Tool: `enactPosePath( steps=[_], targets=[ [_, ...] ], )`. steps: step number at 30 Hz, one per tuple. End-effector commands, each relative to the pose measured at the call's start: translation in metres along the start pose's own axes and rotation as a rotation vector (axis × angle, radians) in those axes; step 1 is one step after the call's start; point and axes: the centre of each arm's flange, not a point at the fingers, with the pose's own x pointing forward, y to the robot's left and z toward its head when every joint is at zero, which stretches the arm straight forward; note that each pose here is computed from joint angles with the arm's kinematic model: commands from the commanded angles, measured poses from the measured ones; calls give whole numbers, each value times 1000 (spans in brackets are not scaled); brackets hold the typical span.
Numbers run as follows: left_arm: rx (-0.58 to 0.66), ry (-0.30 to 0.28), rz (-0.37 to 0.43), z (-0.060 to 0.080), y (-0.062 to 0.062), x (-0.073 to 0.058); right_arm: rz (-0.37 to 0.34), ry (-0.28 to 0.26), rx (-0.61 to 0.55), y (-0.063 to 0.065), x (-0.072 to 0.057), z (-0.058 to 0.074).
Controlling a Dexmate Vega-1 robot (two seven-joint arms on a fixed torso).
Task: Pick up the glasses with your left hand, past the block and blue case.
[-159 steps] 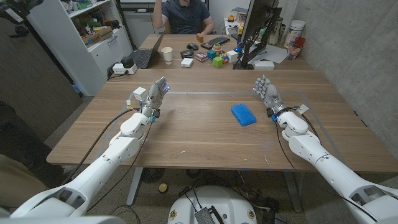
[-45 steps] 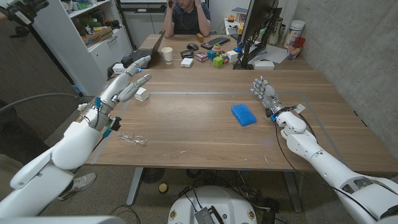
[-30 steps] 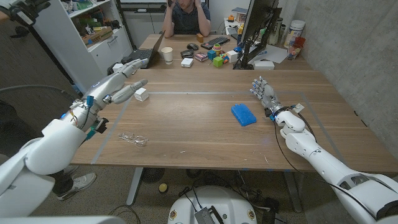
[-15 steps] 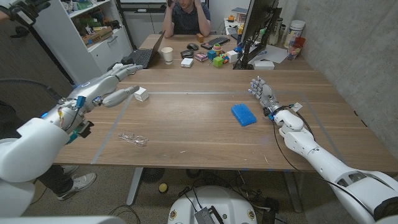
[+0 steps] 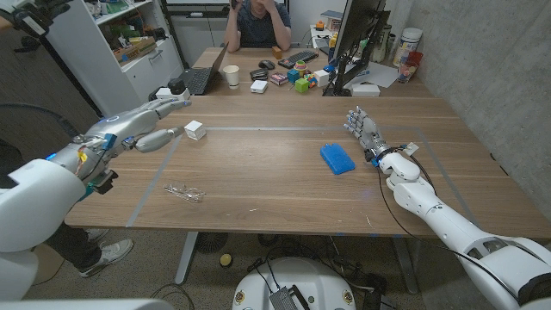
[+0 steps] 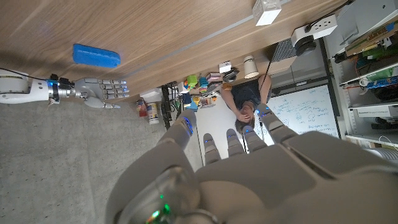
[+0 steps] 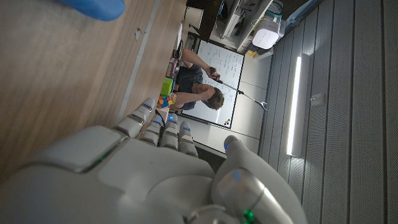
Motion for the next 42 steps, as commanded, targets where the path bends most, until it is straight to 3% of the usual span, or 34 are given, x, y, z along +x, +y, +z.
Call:
enactPosePath(
  steps=[1,9,23,42],
  targets=[
    [78,51,-65,-5,2,-3,-4,-2,-1,-1,-2,0],
    [146,85,-149,-4,2,-2,-1,-2,-3,1,-1,0],
    [218,119,-226,-6,1,1,-2,2,-3,3,2,-2],
    [337,194,-347,-15,-28,19,-12,0,-3,4,4,-4]
  ],
)
